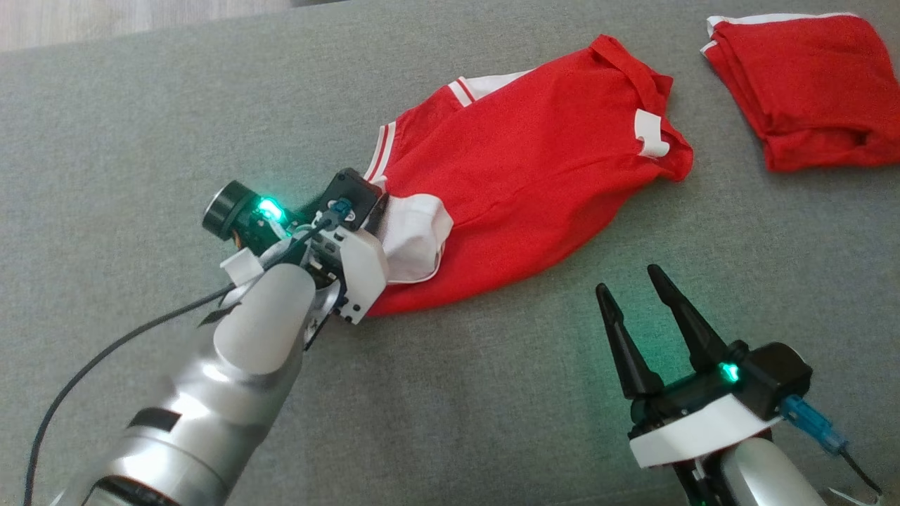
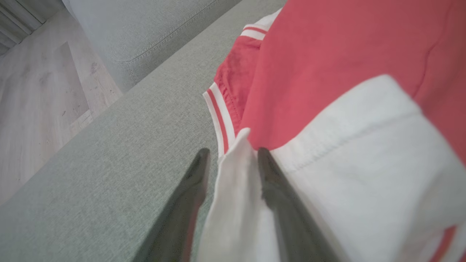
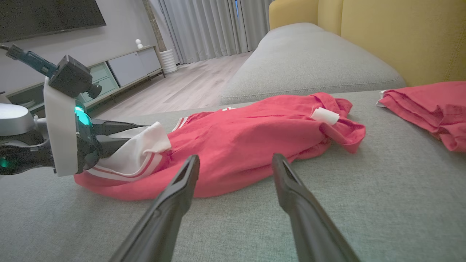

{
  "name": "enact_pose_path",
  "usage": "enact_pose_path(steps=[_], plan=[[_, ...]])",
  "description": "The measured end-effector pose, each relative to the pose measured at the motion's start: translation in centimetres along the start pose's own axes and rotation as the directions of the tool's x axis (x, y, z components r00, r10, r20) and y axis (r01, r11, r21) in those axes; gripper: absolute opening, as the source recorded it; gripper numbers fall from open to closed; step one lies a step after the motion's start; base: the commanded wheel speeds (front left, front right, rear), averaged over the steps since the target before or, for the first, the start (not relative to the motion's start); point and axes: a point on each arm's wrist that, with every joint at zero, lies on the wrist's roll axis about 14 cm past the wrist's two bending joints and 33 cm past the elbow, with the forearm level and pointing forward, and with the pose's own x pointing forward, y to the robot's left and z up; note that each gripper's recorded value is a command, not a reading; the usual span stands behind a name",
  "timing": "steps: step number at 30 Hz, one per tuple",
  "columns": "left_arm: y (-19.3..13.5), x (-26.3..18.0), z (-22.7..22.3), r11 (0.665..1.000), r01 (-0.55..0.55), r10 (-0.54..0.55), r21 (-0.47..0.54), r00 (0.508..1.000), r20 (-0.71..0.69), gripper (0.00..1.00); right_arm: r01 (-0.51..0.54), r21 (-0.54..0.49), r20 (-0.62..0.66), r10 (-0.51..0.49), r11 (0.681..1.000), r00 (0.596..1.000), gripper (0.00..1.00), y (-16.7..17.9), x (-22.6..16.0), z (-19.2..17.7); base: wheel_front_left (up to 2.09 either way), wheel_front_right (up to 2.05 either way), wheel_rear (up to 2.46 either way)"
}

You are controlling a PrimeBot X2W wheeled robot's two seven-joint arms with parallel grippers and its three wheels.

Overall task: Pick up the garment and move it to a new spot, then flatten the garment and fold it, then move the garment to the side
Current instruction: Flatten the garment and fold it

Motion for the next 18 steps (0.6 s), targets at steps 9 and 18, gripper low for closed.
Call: enact_pose_path(steps=[9,18], plan=[[-0.4,-0.6,2.1,1.0,0.008,-0.009,0.003,0.993,0.115,0.0,-0.01,-0.008,0.008,0.01,1.0,1.0,1.0,0.2,0.0,0.3,0.0,0.0,0.0],[5.5,-4.2,4.6,0.979,-0.183,0.204,-0.093,0.919,0.339,0.0,0.039,-0.027,0.052,-0.037,0.999,0.998,1.0,-2.2,0.7,1.9,0.0,0.0,0.0]])
